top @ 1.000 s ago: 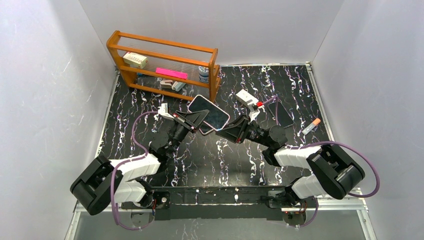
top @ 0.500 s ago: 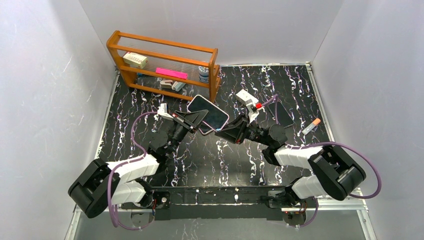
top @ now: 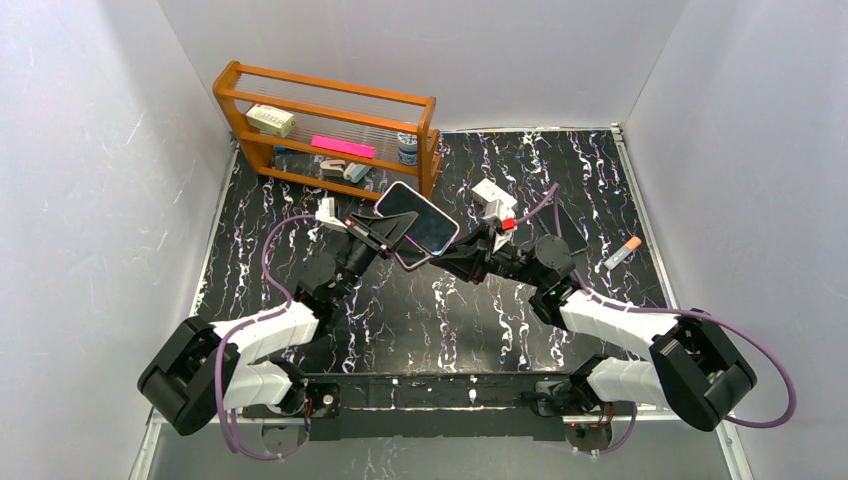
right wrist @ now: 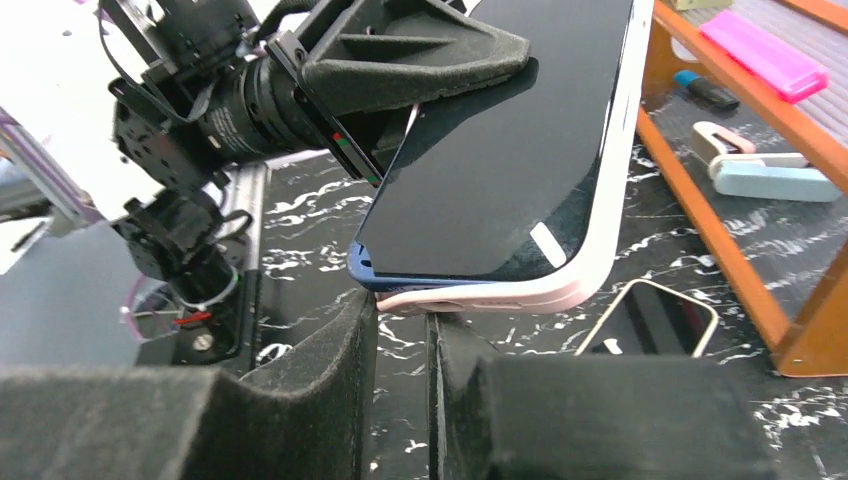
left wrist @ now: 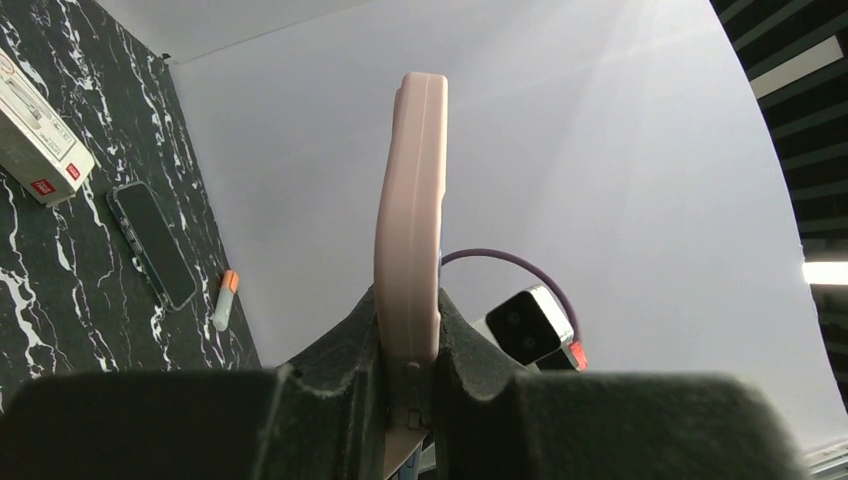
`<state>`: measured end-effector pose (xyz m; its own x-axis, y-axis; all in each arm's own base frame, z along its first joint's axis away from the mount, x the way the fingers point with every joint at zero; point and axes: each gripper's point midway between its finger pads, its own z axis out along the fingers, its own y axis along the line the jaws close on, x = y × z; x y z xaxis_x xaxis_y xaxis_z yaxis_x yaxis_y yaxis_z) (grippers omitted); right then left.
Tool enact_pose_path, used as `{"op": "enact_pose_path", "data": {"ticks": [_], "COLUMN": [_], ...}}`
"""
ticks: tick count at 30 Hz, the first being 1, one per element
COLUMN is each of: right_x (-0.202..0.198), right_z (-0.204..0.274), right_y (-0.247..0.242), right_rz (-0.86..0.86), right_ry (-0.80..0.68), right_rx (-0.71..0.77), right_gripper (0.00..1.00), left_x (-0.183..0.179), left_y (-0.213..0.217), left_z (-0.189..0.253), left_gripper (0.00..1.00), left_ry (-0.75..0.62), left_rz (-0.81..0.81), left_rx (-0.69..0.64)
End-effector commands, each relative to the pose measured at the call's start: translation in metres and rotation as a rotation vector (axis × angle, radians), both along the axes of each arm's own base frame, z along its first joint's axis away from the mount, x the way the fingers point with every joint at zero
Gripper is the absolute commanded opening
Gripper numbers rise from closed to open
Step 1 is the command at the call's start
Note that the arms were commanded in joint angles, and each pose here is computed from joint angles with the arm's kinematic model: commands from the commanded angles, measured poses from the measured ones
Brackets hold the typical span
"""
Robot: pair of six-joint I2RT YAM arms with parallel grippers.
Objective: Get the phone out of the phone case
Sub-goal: Remove the phone case from the phone.
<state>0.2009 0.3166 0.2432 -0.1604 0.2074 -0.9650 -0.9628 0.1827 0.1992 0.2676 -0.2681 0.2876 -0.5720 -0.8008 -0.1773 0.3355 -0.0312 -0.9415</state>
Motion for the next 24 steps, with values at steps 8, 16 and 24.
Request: {"op": "enact_pose_path", "data": {"ticks": [8,16,24], "right_x": [0.049,0.025,-0.002], "right_z": [-0.004,-0.016,-0.027], "right_y": [-0.011,-0.029,-0.044], "right_rz": [-0.238,-0.228,-0.172], "right_ry": [-0.142,-0.099,-0.1], "right_rx": [-0.102,-0.108,-0.211], "right_gripper": [0.04,0.38,0.66], "left_x": [-0.044,-0.026,-0.033], "left_y": [-0.034,-0.016,-0.009], "left_z": [0.028,0.014,0.016], "left_gripper": [0.0,0.0,0.0], "left_ry": [-0.137,-0.214,-0.331], "left_rz": [-0.268,-0.261,-0.434], "left_rx": [0.033,0.193,0.352]}}
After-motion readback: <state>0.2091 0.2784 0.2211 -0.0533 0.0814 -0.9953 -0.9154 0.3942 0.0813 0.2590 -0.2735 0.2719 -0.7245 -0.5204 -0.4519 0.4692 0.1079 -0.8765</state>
